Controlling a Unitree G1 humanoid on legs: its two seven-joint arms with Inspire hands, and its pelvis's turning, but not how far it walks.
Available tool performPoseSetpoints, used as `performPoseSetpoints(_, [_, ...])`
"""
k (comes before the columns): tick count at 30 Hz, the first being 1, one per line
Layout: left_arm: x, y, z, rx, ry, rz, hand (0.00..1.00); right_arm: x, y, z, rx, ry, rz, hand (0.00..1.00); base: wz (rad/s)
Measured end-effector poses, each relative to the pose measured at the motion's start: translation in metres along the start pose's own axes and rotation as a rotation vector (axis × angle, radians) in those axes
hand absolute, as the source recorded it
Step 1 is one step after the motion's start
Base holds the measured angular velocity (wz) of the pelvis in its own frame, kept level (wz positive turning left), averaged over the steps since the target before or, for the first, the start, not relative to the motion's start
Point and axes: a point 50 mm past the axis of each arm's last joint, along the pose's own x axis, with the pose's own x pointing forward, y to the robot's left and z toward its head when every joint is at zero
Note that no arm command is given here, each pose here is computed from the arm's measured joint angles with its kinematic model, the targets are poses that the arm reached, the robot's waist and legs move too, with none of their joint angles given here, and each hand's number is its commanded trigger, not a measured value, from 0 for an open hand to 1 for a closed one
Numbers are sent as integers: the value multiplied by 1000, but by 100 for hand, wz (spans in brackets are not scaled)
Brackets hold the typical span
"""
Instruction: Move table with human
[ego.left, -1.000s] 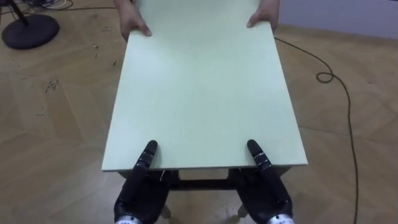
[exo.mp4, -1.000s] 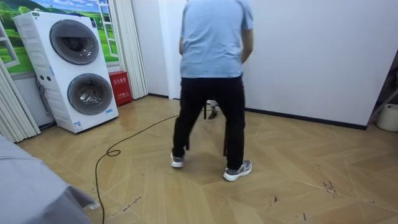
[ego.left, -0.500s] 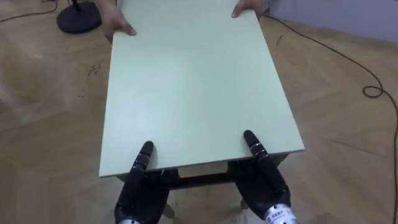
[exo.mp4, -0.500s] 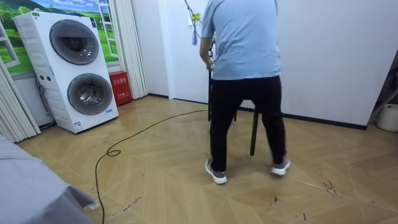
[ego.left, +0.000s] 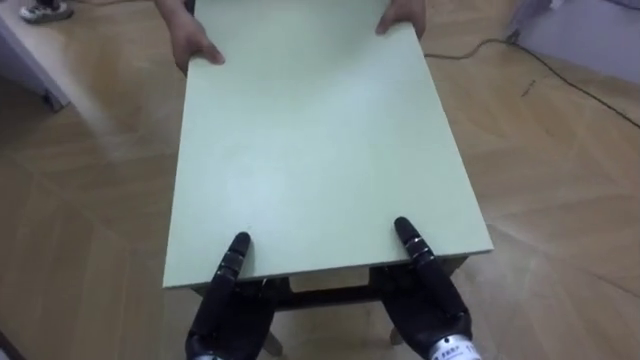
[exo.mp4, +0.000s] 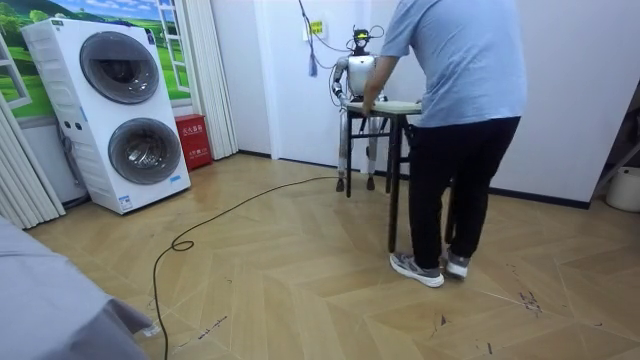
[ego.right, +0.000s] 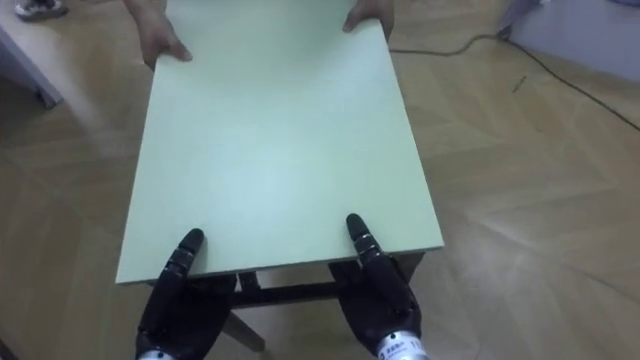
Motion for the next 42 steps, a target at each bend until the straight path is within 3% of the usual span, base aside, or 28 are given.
performPoseSetpoints(14, [-2,-2,4,12,-14,-16,100,1,4,-3,3,0,41,100,45])
performPoseSetpoints(20, [18,-19,-2,46,31,-80,100,2,3,13,-1,-72,47,100,138])
performPoseSetpoints(42, [13,-10,-4,6,15,-24,100,-1,7,11,-3,-23,8,100,35])
